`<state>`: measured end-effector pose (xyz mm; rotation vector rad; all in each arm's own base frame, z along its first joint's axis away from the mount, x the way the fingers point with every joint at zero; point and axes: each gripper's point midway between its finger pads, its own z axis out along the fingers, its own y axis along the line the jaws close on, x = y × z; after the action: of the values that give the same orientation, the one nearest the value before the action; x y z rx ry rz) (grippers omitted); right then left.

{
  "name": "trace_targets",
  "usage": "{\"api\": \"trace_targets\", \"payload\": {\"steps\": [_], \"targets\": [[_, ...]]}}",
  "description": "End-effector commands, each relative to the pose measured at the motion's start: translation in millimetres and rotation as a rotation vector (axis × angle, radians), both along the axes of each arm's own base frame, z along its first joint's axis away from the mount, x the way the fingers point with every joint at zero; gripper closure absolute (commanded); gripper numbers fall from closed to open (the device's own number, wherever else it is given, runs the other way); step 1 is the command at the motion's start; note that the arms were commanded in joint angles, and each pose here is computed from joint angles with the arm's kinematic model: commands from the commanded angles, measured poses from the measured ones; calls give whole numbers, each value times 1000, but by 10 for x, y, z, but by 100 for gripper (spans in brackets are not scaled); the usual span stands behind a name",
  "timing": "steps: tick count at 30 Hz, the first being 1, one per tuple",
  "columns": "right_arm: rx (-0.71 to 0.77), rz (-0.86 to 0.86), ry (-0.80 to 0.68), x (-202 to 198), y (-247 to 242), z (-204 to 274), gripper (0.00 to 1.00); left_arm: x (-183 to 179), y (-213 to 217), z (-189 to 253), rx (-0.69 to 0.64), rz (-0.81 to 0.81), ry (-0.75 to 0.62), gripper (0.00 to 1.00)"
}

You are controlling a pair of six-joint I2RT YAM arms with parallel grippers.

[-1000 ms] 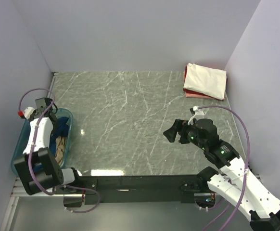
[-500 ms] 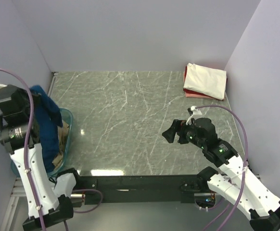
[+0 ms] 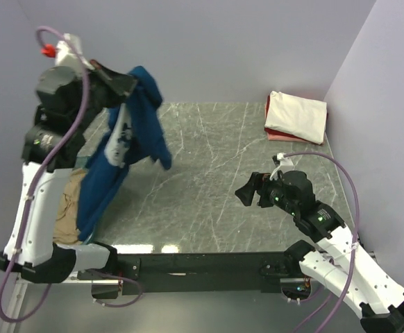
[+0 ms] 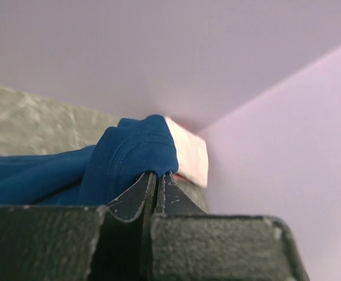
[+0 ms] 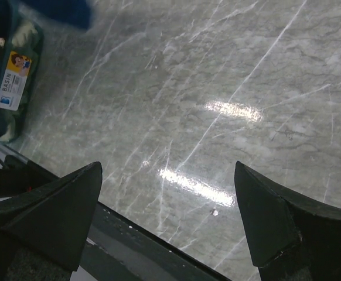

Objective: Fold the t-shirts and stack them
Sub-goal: Move the tshirt to the center of the board, then flatten out the tshirt

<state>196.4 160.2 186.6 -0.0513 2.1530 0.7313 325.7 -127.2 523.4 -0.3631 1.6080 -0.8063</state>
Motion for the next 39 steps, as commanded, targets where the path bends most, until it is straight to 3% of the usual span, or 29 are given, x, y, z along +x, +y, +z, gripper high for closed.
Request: {"api": "trace_targets", "payload": {"steps": [1, 11, 14, 19, 20, 22, 24, 28, 29, 31, 33, 34, 35, 37, 39], "targets": [[32, -26, -56, 29, -26, 214, 0, 13, -315, 122, -6, -38, -65, 100], [29, -89, -13, 65, -79, 16, 1, 589, -2178, -1830, 111, -336, 277, 100], [22, -110, 4, 96, -89, -102, 1, 714, -2626, -2176, 140, -428, 339, 100], [43, -120, 7, 205, -14, -202, 3, 888, -3022, -2140, 134, -514, 314, 99], [63, -119, 0, 238, 25, -189, 4, 936, -3049, -2315, 161, -513, 349, 98], [72, -110, 16, 271, 84, -229, 6, 1022, -3029, -2330, 177, -490, 354, 95], [97, -106, 13, 329, 148, -236, 8, 1118, -2922, -2421, 181, -463, 373, 71], [103, -101, 65, 447, 291, -426, 14, 1148, -2468, -2724, 186, -386, 448, 46], [125, -98, 56, 490, 354, -411, 15, 1144, -2268, -2551, 168, -345, 426, 39], [112, -87, 83, 525, 467, -534, 19, 1056, -1960, -2795, 193, -274, 496, 38], [100, -102, 96, 617, 554, -625, 21, 981, -1554, -2662, 191, -139, 491, 39], [94, -83, 99, 602, 638, -653, 22, 829, -1344, -2944, 238, -81, 565, 40], [111, -81, 89, 650, 712, -611, 23, 693, -1166, -2780, 202, -24, 551, 43], [83, -85, 118, 679, 798, -766, 25, 449, -749, -3103, 242, 127, 617, 47], [83, -86, 135, 720, 917, -848, 27, 131, -409, -3093, 191, 235, 647, 47]]}}
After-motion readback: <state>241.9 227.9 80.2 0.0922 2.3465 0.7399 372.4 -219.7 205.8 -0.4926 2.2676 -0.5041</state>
